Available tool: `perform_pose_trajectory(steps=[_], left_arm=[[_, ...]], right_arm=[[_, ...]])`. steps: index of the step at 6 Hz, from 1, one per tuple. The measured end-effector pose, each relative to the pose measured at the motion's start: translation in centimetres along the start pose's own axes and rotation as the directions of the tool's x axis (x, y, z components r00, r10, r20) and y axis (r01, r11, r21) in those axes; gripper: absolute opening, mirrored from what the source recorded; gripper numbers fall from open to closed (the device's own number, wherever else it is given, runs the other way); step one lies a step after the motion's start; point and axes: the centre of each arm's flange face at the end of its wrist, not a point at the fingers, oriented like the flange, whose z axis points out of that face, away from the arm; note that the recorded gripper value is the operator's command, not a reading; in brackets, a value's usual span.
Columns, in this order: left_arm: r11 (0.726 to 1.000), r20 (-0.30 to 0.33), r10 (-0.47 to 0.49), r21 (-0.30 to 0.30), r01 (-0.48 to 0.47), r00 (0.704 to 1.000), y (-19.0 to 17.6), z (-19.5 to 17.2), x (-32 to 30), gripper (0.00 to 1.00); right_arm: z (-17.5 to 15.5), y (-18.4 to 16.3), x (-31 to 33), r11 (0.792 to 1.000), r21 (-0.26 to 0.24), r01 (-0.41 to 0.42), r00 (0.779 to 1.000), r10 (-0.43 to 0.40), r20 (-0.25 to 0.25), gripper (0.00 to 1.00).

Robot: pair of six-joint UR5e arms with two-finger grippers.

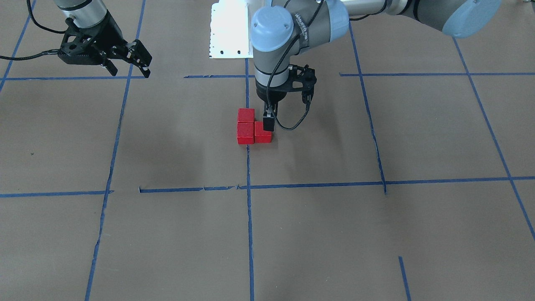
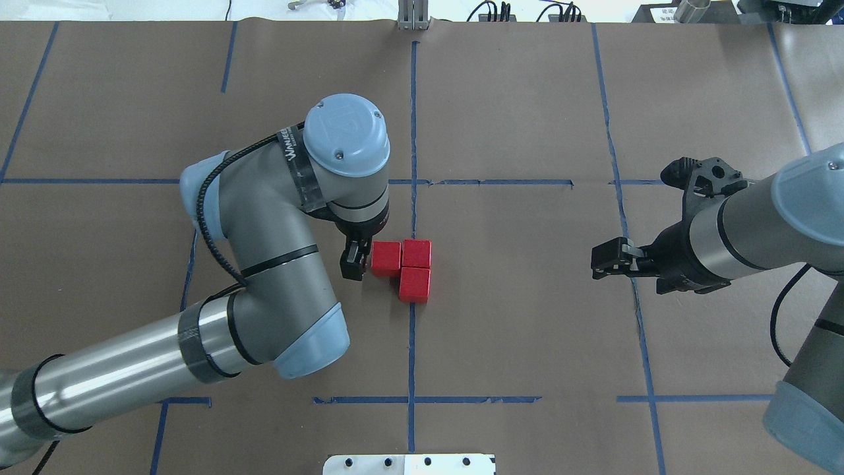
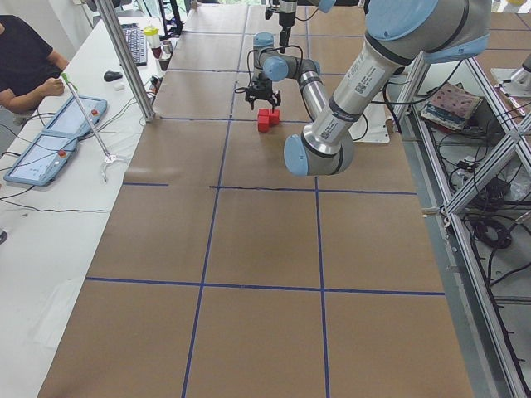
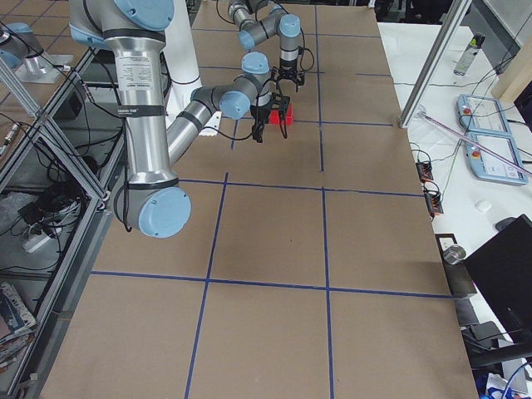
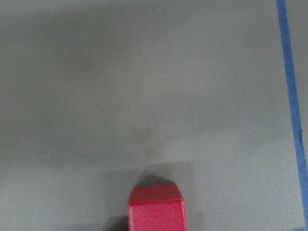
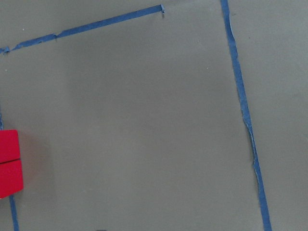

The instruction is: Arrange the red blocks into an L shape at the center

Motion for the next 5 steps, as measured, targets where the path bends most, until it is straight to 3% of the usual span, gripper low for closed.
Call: perform_pose_trajectory(steps=[2,3,4,5], left_arm=[[0.982,-0.031,0.189,-0.015,-0.189,0.982,-6.6,-3.7,-0.1,1.00],[0.957,-0.036,0.290,-0.015,-0.291,0.956,-11.1,-5.1,0.5,1.00],[0.909,-0.038,0.417,0.001,-0.417,0.908,-15.9,-6.1,0.4,1.00],[0.843,-0.024,0.539,0.020,-0.538,0.842,-20.6,-6.4,-0.1,1.00]], right_arm=[[-3.0,-3.7,4.1,1.000,-0.024,-0.007,1.000,0.008,0.014,1.00],[-4.1,-5.6,7.2,0.999,-0.030,0.011,1.000,-0.011,0.011,1.00],[-5.0,-7.5,10.8,0.999,-0.032,0.034,0.999,-0.034,0.001,1.00],[-5.7,-9.2,14.8,0.998,-0.028,0.064,0.998,-0.064,-0.012,1.00]])
